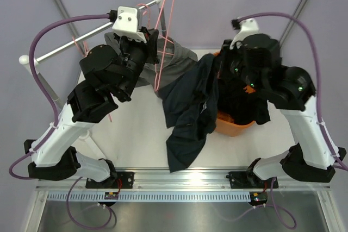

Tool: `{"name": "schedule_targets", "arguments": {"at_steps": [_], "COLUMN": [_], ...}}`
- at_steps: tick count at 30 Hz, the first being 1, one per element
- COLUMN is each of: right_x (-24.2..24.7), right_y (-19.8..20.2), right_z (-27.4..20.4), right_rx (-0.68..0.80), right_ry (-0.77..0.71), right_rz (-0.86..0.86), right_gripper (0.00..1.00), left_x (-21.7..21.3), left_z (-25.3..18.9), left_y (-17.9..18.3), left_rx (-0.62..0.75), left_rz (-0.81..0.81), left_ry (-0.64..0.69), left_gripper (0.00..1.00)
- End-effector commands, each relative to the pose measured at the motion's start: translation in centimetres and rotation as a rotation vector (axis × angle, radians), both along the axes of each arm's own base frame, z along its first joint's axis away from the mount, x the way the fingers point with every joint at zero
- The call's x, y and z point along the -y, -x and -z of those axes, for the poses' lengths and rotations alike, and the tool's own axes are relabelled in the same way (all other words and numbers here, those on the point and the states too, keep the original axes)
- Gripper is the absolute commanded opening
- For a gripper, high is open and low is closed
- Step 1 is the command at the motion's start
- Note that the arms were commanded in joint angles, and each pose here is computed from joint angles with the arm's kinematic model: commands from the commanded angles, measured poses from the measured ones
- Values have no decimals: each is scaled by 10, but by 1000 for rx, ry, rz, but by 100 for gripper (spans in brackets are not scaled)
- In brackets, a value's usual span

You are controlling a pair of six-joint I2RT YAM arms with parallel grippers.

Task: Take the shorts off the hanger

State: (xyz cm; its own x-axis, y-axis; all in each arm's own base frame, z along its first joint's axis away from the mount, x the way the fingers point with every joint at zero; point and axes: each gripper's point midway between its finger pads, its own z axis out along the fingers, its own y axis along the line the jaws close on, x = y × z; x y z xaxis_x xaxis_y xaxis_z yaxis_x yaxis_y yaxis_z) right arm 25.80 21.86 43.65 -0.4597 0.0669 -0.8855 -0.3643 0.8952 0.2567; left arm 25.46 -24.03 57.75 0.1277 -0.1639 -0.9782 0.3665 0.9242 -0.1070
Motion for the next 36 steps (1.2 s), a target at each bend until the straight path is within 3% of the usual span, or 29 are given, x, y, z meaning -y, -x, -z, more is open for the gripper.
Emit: {"name": "schedule_targets", "arguments": {"at_steps": [1, 4, 9, 10, 11, 15, 17, 26, 36], "right_x": [53, 89, 165, 174, 182, 195, 193, 171, 164], "right_y": [1, 9, 14, 14, 12, -7, -19, -86, -96], "right_z": [-95, -158, -230, -235, -243, -254, -270, -258, -252], "right_rx": [259, 425, 695, 737, 776, 826, 859, 857, 834], "right_ry": [-80, -155, -233, -159, -199, -100, -164, -115, -147], "right_rz": [168, 276, 632, 677, 755, 861, 848, 859, 851], "right_gripper": [0, 0, 0, 0, 0, 0, 0, 0, 0], "left_x": [-18, -17, -9, -11, -7, -6, -6, -18, -32], "left_z": [2, 34, 87, 93, 113, 144, 151, 183, 190], "left_y": [-3, -6, -4, -1, -2, 0, 3, 13, 22], "left_rx": [-5, -54, -141, -152, -178, -222, -234, -259, -253], "left_rz": [-48, -45, -3, 2, 3, 12, 25, 35, 44], "left_ry": [22, -21, -60, -48, -79, -102, -90, -79, -93], "left_gripper": [0, 0, 0, 0, 0, 0, 0, 0, 0]}}
